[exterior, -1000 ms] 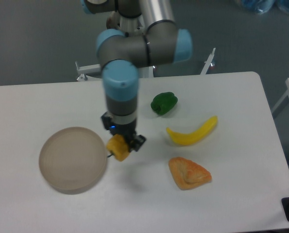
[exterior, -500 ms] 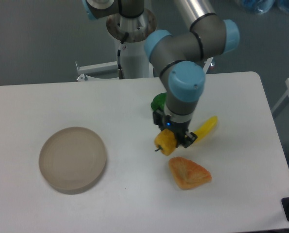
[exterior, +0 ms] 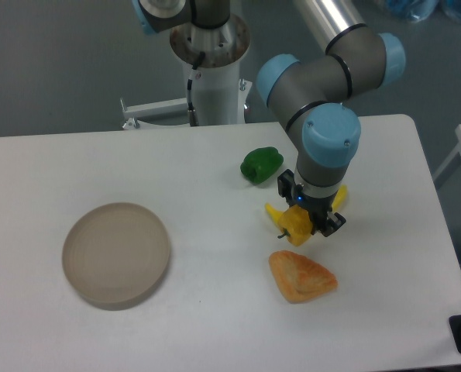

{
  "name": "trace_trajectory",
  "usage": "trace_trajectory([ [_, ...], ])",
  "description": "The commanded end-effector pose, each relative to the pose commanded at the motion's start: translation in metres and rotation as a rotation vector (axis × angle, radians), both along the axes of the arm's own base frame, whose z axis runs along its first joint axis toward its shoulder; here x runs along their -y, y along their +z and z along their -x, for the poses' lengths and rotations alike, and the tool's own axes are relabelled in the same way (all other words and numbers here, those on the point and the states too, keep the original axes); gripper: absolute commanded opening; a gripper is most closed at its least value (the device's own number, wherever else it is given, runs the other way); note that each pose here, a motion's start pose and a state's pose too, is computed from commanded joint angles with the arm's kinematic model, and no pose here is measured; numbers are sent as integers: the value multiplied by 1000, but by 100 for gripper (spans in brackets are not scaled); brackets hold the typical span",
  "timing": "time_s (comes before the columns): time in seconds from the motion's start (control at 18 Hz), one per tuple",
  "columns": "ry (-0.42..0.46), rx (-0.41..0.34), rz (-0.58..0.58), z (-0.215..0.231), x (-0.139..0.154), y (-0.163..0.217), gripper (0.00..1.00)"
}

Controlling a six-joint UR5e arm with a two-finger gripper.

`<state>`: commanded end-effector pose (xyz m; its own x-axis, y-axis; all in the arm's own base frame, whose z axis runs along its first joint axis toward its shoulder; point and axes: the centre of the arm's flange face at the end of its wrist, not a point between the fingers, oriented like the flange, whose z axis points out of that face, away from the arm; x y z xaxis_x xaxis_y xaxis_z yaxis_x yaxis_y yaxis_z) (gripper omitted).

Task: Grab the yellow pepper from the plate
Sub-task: 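Lift the yellow pepper off the plate and carry it toward the banana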

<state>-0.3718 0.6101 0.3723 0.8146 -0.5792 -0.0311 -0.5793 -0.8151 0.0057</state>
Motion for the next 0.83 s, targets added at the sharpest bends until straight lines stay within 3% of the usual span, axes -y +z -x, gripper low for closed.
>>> trace_trajectory([
  [0.83, -1, 14, -19, 1, -6, -13, 3],
])
